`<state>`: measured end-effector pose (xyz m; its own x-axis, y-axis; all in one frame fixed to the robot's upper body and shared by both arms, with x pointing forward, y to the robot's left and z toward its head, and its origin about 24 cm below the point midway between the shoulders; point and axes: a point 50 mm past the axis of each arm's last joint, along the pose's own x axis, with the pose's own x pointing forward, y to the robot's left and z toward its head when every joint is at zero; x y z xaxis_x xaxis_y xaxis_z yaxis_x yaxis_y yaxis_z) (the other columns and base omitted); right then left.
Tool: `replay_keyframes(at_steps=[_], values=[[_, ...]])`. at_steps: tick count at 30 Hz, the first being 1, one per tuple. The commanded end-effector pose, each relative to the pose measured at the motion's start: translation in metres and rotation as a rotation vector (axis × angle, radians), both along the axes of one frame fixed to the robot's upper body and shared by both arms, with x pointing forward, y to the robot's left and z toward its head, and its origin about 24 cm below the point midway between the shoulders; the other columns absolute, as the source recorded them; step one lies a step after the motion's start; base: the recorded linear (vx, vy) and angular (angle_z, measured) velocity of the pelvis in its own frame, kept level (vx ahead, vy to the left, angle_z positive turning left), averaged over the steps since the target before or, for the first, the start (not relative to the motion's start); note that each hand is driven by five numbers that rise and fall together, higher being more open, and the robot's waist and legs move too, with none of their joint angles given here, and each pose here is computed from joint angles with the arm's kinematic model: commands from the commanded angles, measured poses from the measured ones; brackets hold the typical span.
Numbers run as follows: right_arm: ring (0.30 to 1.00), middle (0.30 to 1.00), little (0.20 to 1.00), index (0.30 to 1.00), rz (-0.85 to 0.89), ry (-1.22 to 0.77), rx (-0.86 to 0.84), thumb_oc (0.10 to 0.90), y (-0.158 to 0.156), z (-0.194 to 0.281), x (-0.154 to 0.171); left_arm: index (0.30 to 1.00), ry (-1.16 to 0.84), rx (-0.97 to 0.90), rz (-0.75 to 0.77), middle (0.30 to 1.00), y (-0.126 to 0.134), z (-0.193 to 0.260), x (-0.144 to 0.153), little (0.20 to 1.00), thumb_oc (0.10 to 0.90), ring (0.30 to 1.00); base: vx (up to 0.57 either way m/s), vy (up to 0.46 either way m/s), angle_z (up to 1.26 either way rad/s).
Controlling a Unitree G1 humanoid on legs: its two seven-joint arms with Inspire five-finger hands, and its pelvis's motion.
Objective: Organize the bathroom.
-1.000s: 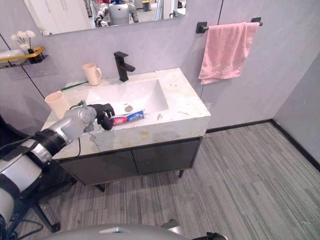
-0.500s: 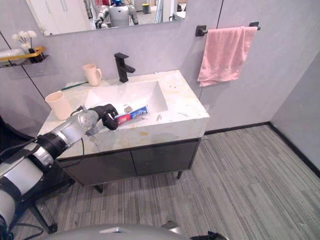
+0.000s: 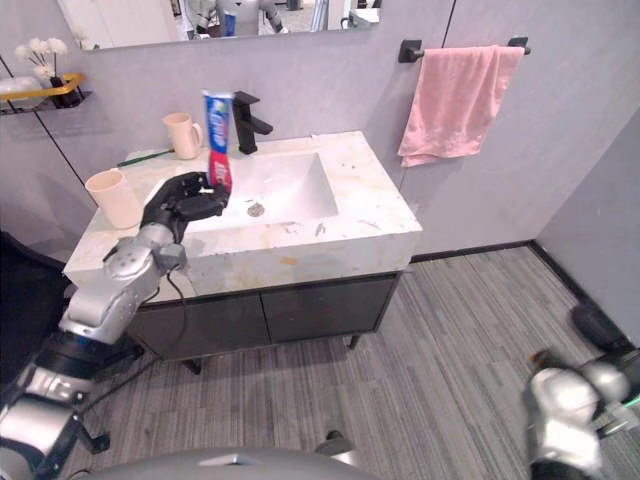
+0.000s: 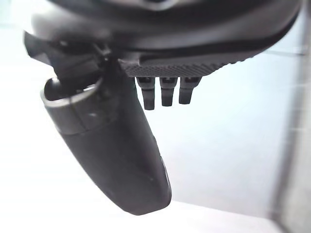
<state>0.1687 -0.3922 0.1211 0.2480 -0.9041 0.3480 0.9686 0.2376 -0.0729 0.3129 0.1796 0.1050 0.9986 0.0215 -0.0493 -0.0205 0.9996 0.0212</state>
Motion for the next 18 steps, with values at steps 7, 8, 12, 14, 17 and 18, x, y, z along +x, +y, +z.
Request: replay_keyframes(at_steps=[7, 8, 12, 14, 17, 18], values=[[0.9, 0.9, 0.9, 0.9, 1.014, -0.519, -0.379, 0.8, 0.146, 0.16, 0.09, 0.3, -0.513, -0.101, -0.109, 0.3, -0.049, 0.101, -0.004, 0.3, 0.4, 0.3, -0.09, 0.041, -0.07], [0.9, 0.9, 0.9, 0.9, 1.201, -0.424, -0.372, 0.8, 0.171, 0.156, 0.103, 0.3, -0.51, -0.107, -0.141, 0.3, -0.058, 0.097, -0.006, 0.3, 0.4, 0.3, -0.08, 0.007, 0.19], [0.9, 0.9, 0.9, 0.9, 1.469, -0.339, -0.299, 0.8, 0.206, 0.15, 0.117, 0.3, -0.517, -0.09, -0.144, 0.3, -0.065, 0.091, -0.007, 0.3, 0.4, 0.3, -0.08, 0.004, 0.27], [0.9, 0.9, 0.9, 0.9, 1.589, -0.289, -0.249, 0.8, 0.227, 0.144, 0.124, 0.3, -0.527, -0.067, -0.142, 0.3, -0.068, 0.087, -0.005, 0.3, 0.4, 0.3, -0.05, 0.009, 0.14], [0.9, 0.9, 0.9, 0.9, 1.712, -0.218, -0.114, 0.8, 0.246, 0.132, 0.135, 0.3, -0.538, -0.045, -0.158, 0.3, -0.071, 0.085, -0.005, 0.3, 0.4, 0.3, -0.04, 0.012, 0.19], [0.9, 0.9, 0.9, 0.9, 1.755, -0.189, -0.068, 0.8, 0.255, 0.125, 0.14, 0.3, -0.548, -0.021, -0.159, 0.3, -0.073, 0.086, -0.005, 0.3, 0.4, 0.3, -0.02, 0.008, 0.18]])
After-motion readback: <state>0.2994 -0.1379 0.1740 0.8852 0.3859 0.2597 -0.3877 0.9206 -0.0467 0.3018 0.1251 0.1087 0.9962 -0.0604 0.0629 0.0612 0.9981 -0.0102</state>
